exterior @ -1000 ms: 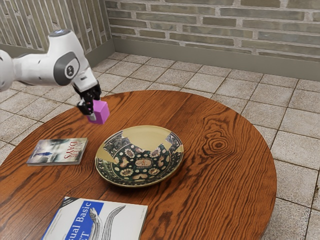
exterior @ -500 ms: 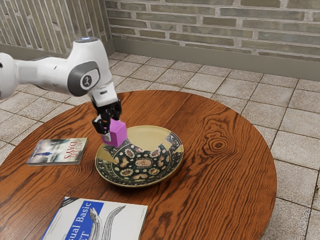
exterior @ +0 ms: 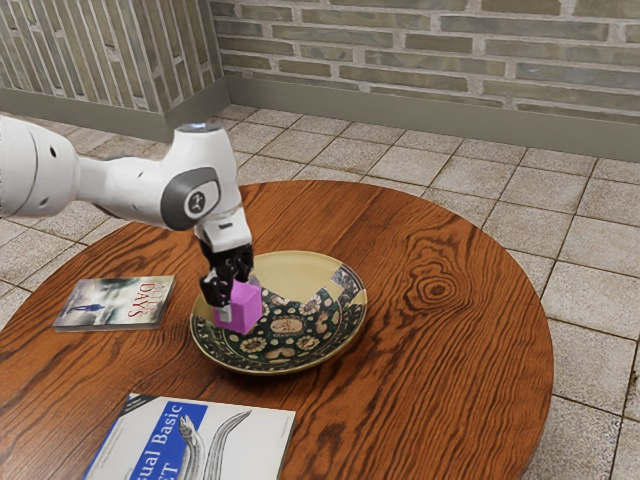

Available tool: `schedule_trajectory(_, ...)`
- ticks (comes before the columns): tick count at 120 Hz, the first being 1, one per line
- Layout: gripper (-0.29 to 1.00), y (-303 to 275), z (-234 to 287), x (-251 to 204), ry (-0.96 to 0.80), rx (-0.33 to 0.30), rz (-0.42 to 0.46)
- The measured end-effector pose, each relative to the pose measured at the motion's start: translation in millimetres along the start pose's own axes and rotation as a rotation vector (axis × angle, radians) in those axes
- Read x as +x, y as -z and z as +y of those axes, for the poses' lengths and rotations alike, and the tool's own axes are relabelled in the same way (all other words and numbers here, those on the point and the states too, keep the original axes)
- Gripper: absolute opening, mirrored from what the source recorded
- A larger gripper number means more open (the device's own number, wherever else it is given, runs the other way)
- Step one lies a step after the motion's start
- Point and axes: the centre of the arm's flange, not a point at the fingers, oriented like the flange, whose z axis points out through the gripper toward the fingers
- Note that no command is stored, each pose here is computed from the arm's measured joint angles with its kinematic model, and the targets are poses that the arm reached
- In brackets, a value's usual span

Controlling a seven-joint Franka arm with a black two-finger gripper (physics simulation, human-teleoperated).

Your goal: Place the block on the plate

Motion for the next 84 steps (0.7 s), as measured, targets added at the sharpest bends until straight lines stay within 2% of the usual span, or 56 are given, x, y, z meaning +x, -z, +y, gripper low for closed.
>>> schedule_trajectory(15, 0.45, -7, -2, 0, 0.004, -0.001, 0.002)
schedule_trajectory(41, 0.61, -2, -3, 0, 0.010, 0.020, 0.005)
schedule_trajectory(67, 0.67, 84, 21, 18, 0.016, 0.138, 0.004)
schedule_trajectory(84, 0.69, 136, 41, 24, 0.115, 0.161, 0.001)
